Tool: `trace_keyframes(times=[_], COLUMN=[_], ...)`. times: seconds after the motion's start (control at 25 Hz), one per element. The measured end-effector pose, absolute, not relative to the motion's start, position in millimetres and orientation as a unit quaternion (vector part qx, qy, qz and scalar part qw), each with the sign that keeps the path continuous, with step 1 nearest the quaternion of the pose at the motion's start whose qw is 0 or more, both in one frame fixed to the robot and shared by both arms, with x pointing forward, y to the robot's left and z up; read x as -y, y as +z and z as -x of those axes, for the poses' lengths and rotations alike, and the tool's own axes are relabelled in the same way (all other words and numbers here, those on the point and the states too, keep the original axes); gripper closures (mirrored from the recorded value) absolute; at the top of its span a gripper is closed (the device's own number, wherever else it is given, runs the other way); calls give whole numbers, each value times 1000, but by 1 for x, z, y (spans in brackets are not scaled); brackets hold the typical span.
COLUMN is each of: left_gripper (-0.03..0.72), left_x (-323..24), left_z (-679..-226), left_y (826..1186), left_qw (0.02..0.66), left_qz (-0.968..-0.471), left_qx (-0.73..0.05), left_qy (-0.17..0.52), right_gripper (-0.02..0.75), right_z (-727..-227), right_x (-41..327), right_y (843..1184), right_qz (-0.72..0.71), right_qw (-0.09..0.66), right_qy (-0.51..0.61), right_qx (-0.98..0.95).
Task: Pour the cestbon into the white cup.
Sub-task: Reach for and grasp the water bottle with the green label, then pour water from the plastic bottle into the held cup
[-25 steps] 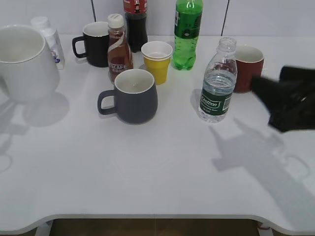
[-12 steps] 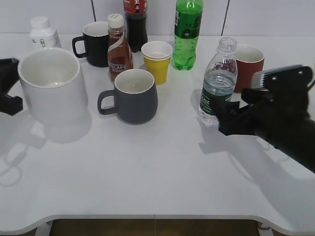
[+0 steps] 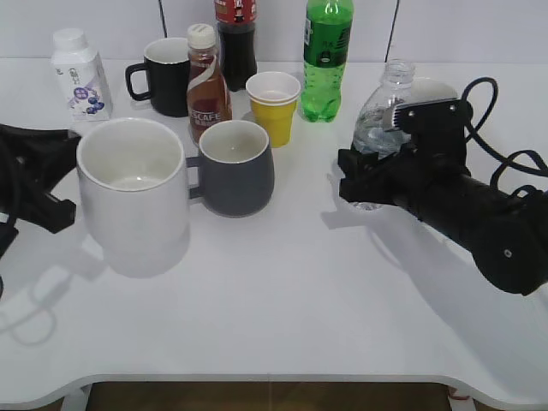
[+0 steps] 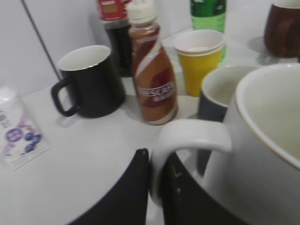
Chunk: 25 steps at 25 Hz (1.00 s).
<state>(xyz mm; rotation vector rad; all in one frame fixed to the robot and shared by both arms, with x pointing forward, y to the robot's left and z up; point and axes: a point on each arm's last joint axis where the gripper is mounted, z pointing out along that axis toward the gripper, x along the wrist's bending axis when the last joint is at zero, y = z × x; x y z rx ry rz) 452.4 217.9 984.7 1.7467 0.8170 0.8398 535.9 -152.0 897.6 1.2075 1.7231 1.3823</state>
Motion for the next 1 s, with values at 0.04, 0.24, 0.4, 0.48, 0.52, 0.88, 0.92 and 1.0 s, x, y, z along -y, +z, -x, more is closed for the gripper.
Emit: trace_keyframes(times=[0.04, 0.24, 0.4, 0.48, 0.52, 0.88, 0.92, 1.0], left_gripper=[650, 650, 650, 650, 650, 650, 650, 650], left_x=[-215, -203, -190, -184, -181, -164, -164, -163], left_z=[-451, -446, -447, -449, -450, -450, -449, -448], left_y=[985, 984, 989, 993, 997, 1005, 1004, 1004], left_qw=[499, 512, 506, 498, 497, 488, 485, 485], left_qz=[-722, -728, -743, -750, -752, -762, -764, -764], left_qx=[-334, -323, -313, -313, -310, -323, -325, -325], left_qy=[342, 320, 307, 303, 302, 278, 277, 274], right_gripper=[280, 280, 280, 280, 280, 280, 280, 280], right_z=[-535, -520, -513, -512, -512, -512, -511, -510], right_x=[150, 134, 120, 114, 111, 92, 91, 90], right_y=[899, 937, 979, 997, 1004, 1027, 1028, 1028], right_qz=[-440, -304, -190, -137, -112, 73, 87, 112], right_qw=[304, 318, 372, 399, 413, 485, 491, 500], right_qy=[524, 530, 469, 447, 437, 336, 329, 314], right_qx=[-663, -725, -778, -788, -791, -804, -802, -799])
